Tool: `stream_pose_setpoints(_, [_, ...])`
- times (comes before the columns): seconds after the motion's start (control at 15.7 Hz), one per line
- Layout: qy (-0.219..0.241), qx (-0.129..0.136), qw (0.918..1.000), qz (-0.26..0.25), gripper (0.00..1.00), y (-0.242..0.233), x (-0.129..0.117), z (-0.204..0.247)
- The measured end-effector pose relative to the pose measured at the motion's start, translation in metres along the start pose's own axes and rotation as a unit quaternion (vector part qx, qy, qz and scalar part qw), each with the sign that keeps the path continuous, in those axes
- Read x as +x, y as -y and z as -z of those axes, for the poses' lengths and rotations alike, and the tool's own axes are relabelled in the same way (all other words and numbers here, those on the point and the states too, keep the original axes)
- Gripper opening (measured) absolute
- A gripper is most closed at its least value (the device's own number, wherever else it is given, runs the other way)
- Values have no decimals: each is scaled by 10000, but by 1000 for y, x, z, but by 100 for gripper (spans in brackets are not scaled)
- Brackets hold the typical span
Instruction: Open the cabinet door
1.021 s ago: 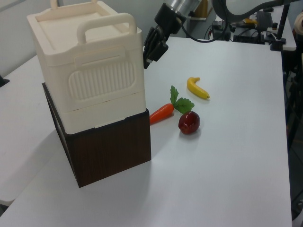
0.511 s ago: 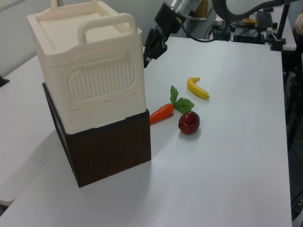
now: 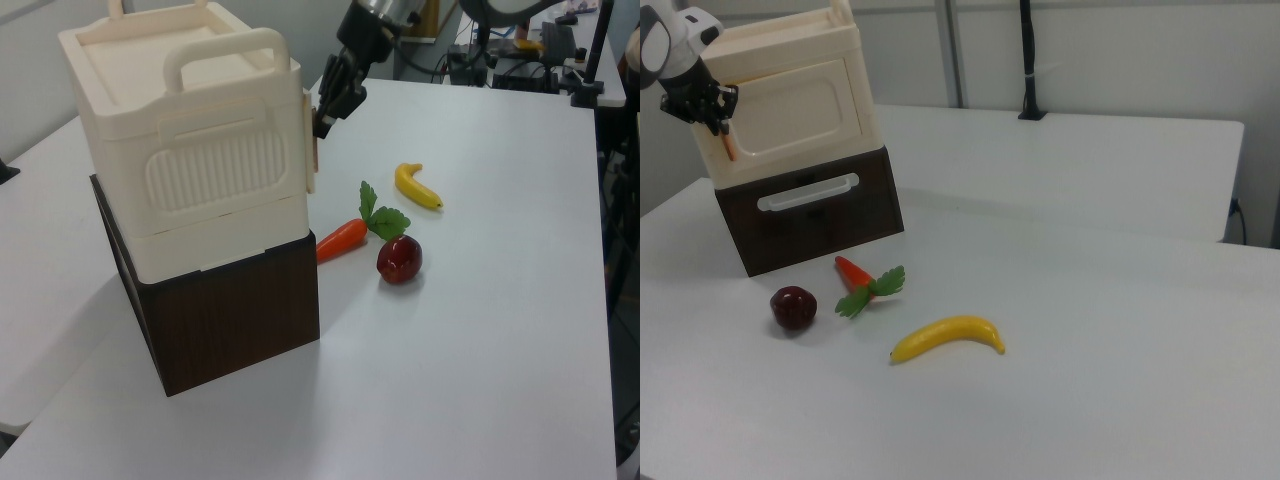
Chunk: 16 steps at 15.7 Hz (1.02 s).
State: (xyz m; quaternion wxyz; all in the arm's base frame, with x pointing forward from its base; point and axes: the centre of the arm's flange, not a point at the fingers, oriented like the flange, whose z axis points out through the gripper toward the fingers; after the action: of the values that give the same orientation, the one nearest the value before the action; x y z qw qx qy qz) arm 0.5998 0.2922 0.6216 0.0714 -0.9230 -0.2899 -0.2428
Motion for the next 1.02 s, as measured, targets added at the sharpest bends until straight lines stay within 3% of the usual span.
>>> stream_pose_setpoints(0.38, [495, 54, 9987, -63, 17, -7, -14, 15])
stream_pose_setpoints(0.51, [799, 79, 9967, -147, 32, -16, -25, 27])
stream_pose_setpoints(0.83, [1133, 13, 9924, -474, 84, -55, -45, 54])
stream_pose_setpoints(0.96, [1080, -29, 9926, -561, 100, -62, -47, 66])
stream_pose_setpoints(1.02, [1023, -53, 9927, -642, 100, -63, -46, 73])
